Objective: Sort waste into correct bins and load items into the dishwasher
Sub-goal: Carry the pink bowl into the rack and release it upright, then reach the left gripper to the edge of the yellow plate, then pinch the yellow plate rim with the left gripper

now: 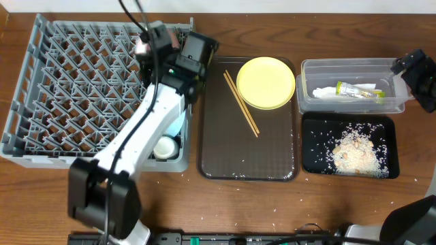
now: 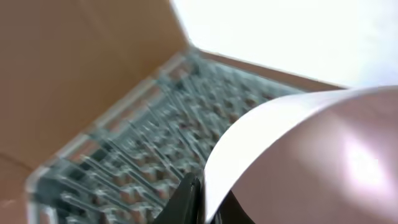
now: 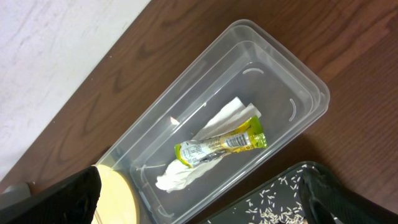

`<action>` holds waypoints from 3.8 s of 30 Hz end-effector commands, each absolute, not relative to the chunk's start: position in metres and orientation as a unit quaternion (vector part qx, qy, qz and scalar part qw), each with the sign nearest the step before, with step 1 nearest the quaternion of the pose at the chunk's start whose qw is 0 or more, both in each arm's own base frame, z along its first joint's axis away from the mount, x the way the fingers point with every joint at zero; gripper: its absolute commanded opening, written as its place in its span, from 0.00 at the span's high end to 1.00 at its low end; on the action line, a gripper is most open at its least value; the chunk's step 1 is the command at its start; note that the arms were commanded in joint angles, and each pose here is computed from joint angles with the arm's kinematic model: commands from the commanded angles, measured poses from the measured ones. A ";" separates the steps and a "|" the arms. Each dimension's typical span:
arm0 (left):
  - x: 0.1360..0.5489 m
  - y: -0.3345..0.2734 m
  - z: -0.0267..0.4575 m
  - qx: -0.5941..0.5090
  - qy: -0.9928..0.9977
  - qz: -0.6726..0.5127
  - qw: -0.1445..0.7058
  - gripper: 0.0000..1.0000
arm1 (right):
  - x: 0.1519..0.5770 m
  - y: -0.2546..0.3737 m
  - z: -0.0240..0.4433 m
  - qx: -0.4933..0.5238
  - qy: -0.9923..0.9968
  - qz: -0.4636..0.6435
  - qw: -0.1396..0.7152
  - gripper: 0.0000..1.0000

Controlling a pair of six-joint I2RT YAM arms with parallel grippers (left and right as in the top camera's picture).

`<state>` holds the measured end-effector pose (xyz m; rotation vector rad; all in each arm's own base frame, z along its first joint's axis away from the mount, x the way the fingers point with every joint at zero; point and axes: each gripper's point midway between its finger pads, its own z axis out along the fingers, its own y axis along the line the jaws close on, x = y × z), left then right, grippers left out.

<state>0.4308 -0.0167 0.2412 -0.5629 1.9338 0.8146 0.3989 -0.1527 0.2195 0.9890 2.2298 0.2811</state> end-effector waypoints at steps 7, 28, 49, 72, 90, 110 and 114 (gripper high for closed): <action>0.450 0.013 0.210 -0.187 0.704 0.541 0.420 0.93 | 0.400 -0.153 0.222 0.382 0.853 0.109 0.338 0.01; 0.453 -0.031 0.139 -0.064 0.777 0.514 0.359 0.93 | 0.400 -0.153 0.222 0.382 0.853 0.109 0.338 0.01; 0.440 -0.126 0.151 -0.003 0.938 0.101 0.331 0.31 | 0.400 -0.153 0.222 0.382 0.853 0.109 0.338 0.01; 0.398 -0.314 0.033 -0.146 0.952 -0.189 0.189 0.41 | 0.400 -0.153 0.222 0.382 0.853 0.109 0.338 0.01; 0.409 -0.319 0.003 -0.175 0.947 -0.187 0.196 0.77 | 0.400 -0.153 0.222 0.381 0.853 0.109 0.338 0.01; 0.448 -0.310 0.022 -0.200 0.921 -0.224 0.247 0.92 | 0.400 -0.153 0.222 0.382 0.853 0.109 0.338 0.01; 0.464 -0.299 0.037 -0.224 0.907 -0.239 0.264 0.92 | 0.400 -0.153 0.222 0.381 0.853 0.109 0.338 0.01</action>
